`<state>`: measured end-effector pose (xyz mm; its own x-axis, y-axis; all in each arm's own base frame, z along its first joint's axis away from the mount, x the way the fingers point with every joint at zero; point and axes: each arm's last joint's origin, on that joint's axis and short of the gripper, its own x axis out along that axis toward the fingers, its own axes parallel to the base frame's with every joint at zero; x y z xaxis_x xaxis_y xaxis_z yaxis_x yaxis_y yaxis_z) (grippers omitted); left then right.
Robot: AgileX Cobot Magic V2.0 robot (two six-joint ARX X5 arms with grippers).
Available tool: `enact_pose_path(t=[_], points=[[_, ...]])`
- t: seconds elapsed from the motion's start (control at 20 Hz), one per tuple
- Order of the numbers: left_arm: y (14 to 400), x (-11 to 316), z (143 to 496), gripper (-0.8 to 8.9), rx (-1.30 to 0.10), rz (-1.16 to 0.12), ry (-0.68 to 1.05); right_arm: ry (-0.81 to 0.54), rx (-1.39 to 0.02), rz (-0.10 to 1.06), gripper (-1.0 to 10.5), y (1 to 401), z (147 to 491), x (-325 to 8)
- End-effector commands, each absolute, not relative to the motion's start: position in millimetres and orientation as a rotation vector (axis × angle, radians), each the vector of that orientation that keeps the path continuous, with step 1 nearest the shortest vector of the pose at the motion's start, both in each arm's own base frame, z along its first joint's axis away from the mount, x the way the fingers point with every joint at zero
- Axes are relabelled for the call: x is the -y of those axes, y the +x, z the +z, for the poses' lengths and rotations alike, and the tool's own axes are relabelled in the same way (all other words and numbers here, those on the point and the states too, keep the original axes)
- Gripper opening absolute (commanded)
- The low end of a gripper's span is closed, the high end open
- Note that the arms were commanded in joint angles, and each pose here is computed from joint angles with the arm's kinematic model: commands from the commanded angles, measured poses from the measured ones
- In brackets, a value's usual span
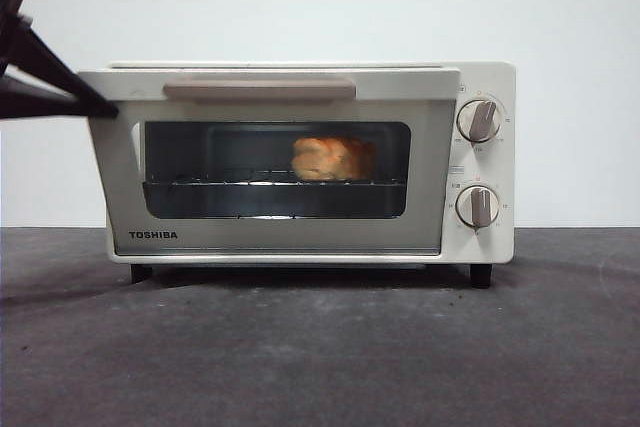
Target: The left arm flap open the oven, the right arm pick bread and place it into oven, the left arm flap close the oven
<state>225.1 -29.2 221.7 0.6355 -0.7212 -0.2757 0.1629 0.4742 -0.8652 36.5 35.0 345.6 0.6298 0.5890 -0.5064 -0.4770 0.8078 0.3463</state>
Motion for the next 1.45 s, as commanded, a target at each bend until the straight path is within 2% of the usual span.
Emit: enact_pose_path(t=[0.05,0.25,0.4,0.65,0.85,1.05,1.45], points=[[232.0,27.9,233.4,0.10,-0.637,-0.555,-0.983,0.202,-0.629,0.624,3.9,35.5,350.8,-34.6],[233.5,28.1,238.9,0.10,-0.606,-0.573,-0.987,0.201,-0.629,0.624,3.9,35.5,350.8,-34.7],[233.3,29.4,246.8,0.10,-0.595,-0.645,-0.946,0.198,-0.622,0.608,3.9,35.9,350.9,-34.4],[222.3,31.1,276.7,0.11,-0.498,-0.805,-0.800,0.178,-0.577,0.560,3.9,37.8,352.6,-33.6],[199.9,30.6,302.4,0.11,-0.413,-0.843,-0.644,0.167,-0.525,0.561,3.9,39.4,356.4,-34.6],[171.5,31.4,322.8,0.10,-0.372,-0.823,-0.474,0.159,-0.457,0.579,3.9,41.3,361.8,-36.2],[118.4,32.2,358.3,0.10,-0.388,-0.673,-0.172,0.104,-0.377,0.608,3.9,42.7,367.3,-37.7]])
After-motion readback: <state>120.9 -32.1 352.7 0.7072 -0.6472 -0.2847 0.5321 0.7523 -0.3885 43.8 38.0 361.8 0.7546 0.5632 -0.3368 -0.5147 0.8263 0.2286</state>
